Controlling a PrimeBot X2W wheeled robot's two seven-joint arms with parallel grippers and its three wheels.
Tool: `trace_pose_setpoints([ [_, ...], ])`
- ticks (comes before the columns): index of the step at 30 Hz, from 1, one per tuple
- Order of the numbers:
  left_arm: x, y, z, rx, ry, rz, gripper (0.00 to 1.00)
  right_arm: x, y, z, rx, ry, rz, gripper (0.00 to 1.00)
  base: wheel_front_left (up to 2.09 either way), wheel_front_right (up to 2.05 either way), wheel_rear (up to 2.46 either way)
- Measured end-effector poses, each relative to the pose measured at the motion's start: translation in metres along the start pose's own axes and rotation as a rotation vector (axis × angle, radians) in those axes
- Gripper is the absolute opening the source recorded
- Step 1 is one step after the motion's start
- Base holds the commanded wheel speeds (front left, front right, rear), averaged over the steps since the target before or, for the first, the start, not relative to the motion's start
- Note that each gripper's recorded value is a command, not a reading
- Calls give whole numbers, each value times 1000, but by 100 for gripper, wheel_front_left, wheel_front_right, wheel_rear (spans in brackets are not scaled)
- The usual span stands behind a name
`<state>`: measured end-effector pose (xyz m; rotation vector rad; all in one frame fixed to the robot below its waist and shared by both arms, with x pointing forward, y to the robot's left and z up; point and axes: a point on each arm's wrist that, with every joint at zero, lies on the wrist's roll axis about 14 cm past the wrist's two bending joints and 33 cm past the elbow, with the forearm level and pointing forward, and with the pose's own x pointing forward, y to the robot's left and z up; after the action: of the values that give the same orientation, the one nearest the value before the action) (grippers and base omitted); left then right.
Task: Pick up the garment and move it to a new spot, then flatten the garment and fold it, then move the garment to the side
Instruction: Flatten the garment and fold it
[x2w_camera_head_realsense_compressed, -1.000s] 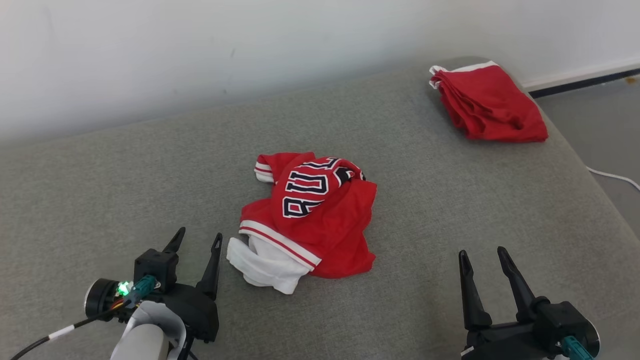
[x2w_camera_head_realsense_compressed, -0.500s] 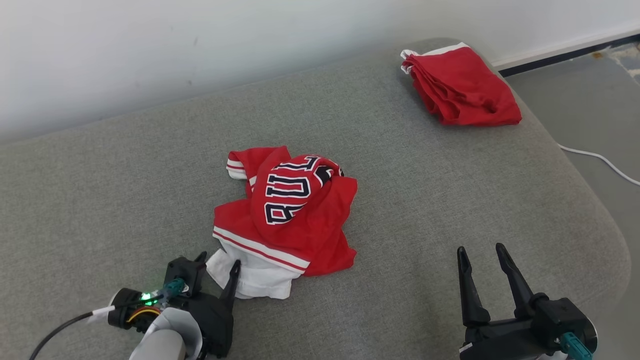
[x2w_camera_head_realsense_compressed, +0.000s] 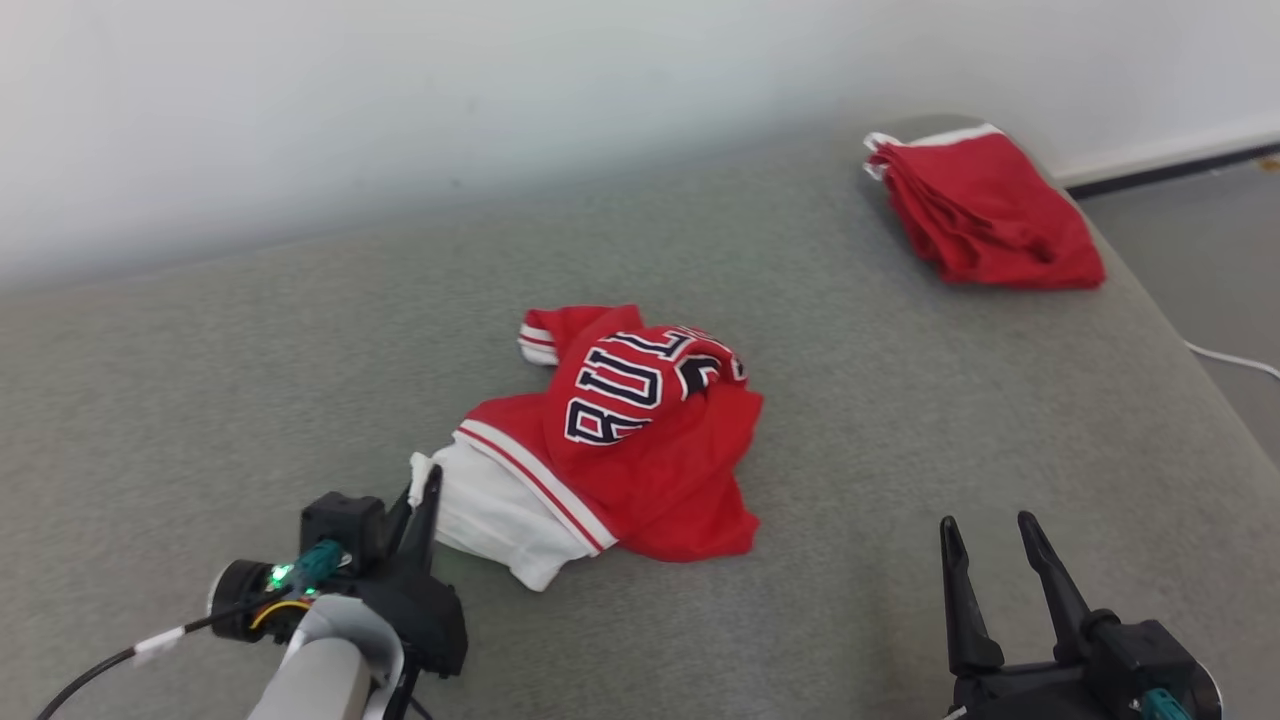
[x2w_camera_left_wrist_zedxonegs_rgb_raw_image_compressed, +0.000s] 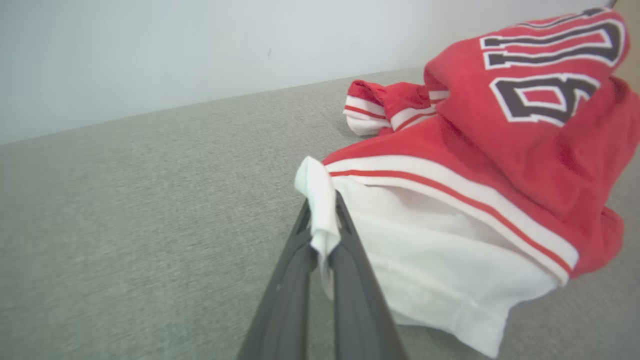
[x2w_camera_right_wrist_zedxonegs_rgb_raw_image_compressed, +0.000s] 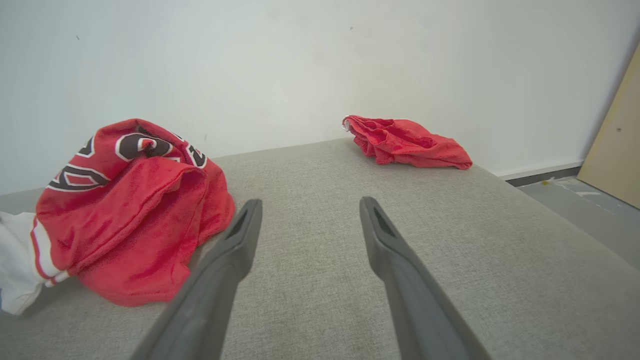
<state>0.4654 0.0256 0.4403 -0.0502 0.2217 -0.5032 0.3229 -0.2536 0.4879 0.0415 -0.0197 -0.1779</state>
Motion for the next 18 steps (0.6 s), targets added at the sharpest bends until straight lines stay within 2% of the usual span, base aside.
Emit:
trace_pose_setpoints([
  [5,-34,34,21,4,-100,113,0,6,20,-1,4,-2,65,100,0,0,0],
  [8,-64,52,18,3,-121,189,0,10,37,-1,11,-5,116,100,0,0,0],
  [13,-117,67,-6,-53,-104,308,0,17,64,0,26,-10,198,100,0,0,0],
  [18,-168,71,-47,-143,-22,429,0,21,85,1,34,-13,260,100,0,0,0],
])
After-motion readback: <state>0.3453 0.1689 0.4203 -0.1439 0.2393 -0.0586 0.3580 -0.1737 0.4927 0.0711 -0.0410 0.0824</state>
